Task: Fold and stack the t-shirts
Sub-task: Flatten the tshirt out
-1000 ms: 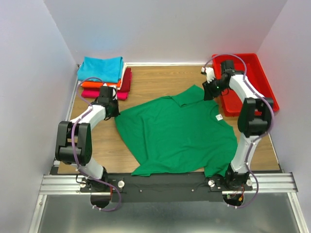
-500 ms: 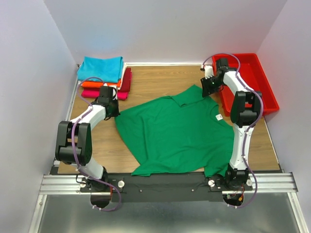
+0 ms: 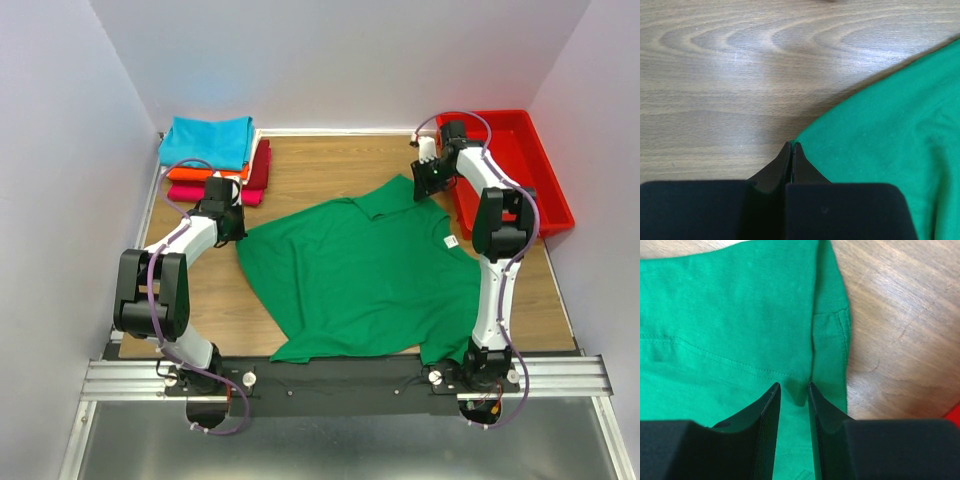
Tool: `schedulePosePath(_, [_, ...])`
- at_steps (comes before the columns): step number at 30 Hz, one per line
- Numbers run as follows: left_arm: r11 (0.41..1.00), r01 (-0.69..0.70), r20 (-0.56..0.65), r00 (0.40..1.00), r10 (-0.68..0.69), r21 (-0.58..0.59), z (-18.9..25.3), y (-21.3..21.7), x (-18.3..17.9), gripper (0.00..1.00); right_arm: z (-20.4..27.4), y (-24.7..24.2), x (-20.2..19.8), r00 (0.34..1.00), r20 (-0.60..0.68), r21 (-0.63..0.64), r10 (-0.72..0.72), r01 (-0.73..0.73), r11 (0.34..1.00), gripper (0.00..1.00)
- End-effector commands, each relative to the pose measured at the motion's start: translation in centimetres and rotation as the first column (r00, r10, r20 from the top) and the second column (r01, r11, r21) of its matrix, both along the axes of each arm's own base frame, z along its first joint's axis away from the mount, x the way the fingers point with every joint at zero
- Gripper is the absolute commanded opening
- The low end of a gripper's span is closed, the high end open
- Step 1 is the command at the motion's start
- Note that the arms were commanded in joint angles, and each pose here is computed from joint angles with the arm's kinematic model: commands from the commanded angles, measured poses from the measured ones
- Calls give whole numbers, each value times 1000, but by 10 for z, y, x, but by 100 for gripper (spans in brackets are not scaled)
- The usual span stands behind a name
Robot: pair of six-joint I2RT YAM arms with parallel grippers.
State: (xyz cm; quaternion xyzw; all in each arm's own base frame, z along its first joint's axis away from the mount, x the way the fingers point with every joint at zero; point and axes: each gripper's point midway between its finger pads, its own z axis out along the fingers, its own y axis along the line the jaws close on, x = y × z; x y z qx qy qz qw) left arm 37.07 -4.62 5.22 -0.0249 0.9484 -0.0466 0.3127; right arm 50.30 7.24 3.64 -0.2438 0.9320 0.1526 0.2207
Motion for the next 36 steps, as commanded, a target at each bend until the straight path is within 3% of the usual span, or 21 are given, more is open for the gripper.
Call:
schedulePosePath(1, [1000,26,12,1000,-25,-4,2,-4,0,0,-22,4,-10,997,-74,5,-13,14,1000,35])
schedulePosePath(7, [1000,24,16,1000,-24,-6,3,-4,0,0,-25,1,-14,996,-82,-13,-17,16,1000,34])
schedulePosePath(13, [1000,16,21,1000,-16,2,5,-2,1,0,-12,4,-12,998,-62,5,-10,11,1000,6])
schedulePosePath(15, [1000,12,28,1000,-12,9,7,-1,3,0,5,5,-6,1000,-28,12,-13,13,1000,1])
schedulePosePath(19, [999,-28,100,995,26,18,31,4,16,0,56,10,12,997,82,41,-17,14,999,0])
schedulePosePath(25, [997,-69,219,974,61,31,86,9,44,0,170,35,30,952,306,177,17,-74,981,0])
schedulePosePath(30, [993,-115,367,926,92,41,163,17,69,0,293,56,34,827,561,257,22,-200,946,1])
schedulePosePath(33, [992,-126,498,862,94,31,231,19,77,0,361,67,15,732,680,278,29,-294,915,0])
schedulePosePath(36, [994,-108,643,761,84,-2,304,18,67,0,441,72,-23,600,800,272,8,-375,886,0])
